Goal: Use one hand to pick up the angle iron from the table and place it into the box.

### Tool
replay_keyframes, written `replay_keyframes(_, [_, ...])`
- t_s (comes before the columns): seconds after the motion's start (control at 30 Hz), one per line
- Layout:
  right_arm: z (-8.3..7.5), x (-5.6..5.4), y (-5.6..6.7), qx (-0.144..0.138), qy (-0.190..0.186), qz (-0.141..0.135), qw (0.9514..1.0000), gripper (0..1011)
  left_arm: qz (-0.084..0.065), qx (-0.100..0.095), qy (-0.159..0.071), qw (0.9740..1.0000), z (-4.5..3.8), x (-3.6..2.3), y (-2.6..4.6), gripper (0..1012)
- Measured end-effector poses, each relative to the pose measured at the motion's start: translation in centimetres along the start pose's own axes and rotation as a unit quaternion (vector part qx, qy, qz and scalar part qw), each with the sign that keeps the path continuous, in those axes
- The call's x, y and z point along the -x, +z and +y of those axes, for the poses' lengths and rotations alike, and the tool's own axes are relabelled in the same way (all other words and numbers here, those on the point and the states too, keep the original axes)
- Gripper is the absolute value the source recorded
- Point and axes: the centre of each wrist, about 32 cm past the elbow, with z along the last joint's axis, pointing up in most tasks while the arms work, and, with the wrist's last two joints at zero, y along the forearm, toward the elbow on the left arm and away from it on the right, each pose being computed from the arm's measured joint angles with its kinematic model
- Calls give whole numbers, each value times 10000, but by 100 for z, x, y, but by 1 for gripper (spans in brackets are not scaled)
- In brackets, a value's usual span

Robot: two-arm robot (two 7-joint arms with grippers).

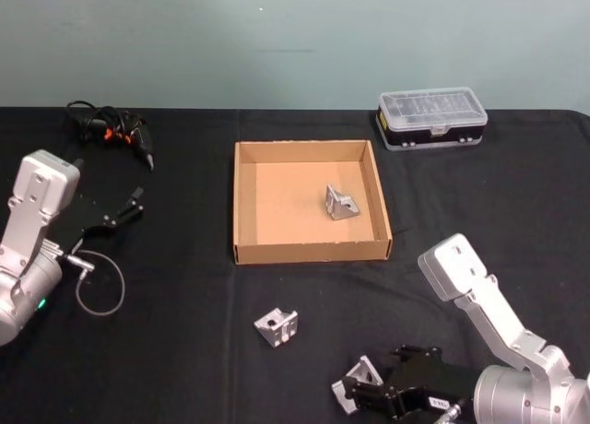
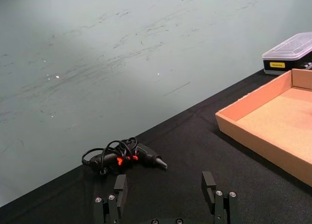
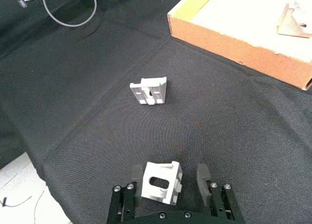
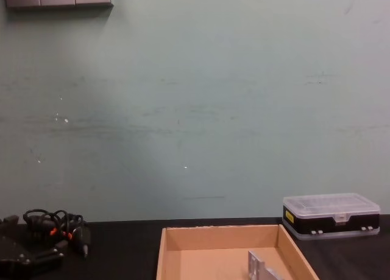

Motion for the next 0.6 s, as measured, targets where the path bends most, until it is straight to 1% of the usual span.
replay_keyframes(0.07, [0,0,-3,-3,0,-9,10000,653,0,0,0,10000,0,0,0,1000])
replay_keyframes(0.13, [1,-1,-5,1,11,-9,10000,624,0,0,0,10000,0,0,0,1000])
replay_keyframes(0.17, [2,-3,-7,4,18,-9,10000,553,0,0,0,10000,0,0,0,1000])
replay_keyframes(0.23, [4,-4,-9,8,23,-8,10000,511,0,0,0,10000,0,0,0,1000])
replay_keyframes(0.27, [6,-6,-11,12,28,-7,10000,449,0,0,0,10000,0,0,0,1000])
replay_keyframes(0.33, [6,-7,-12,15,32,-8,10000,418,0,0,0,10000,0,0,0,1000])
replay_keyframes(0.4, [8,-7,-12,17,47,-10,10000,330,0,0,0,10000,0,0,0,1000])
replay_keyframes(0.6, [12,-1,-17,10,60,-20,10000,152,0,-1,0,10000,0,0,0,1000])
